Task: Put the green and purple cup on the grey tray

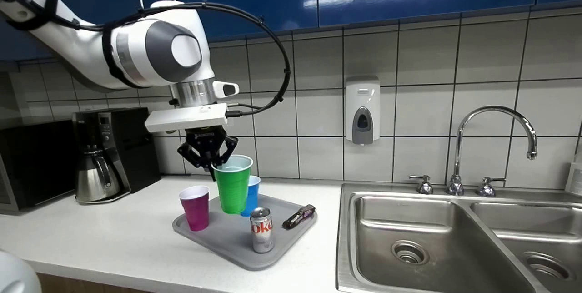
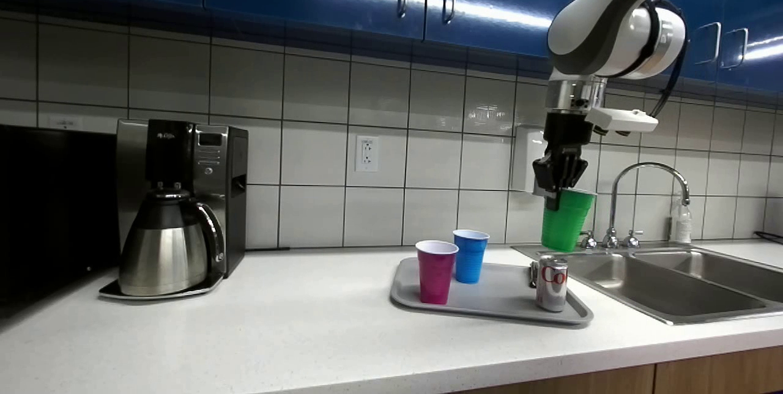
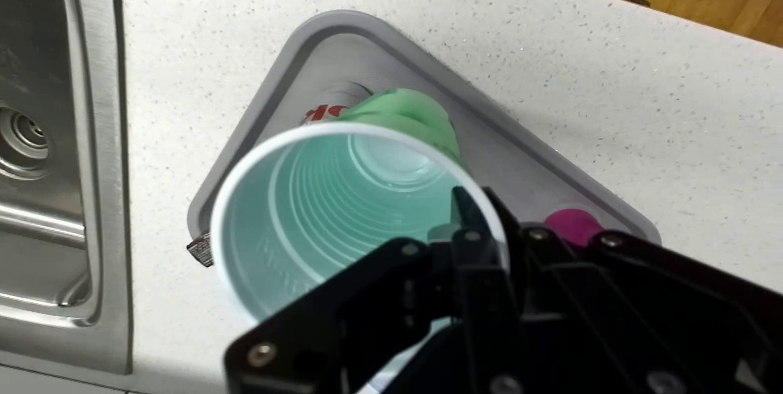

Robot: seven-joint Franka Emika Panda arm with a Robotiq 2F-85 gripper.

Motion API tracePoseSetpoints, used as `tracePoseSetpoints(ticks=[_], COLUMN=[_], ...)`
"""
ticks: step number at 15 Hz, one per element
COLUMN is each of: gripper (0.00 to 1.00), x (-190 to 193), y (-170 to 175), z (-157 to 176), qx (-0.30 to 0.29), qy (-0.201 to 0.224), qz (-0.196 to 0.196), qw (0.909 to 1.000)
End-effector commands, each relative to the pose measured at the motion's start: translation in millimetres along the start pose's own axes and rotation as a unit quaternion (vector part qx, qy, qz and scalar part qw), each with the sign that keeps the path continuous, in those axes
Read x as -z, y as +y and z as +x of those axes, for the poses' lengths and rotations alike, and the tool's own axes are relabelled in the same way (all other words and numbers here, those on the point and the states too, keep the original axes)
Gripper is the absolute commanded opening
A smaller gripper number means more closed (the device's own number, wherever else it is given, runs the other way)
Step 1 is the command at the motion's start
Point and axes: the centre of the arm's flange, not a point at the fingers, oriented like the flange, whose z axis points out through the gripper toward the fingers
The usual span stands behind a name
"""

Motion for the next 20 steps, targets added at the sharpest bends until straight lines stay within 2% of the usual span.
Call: tracePoseSetpoints(ticks=[1,11,20], gripper=[0.01,0.01,0.01], x=[-11,-60,-93], y=[-17,-37,-39], z=[12,42,81], qx=[-0.004,-0.021,-0.037], qy=[-0.004,-0.021,-0.036], qz=[-0.007,-0.008,-0.015], qw=[1.0000,0.9995,0.9985])
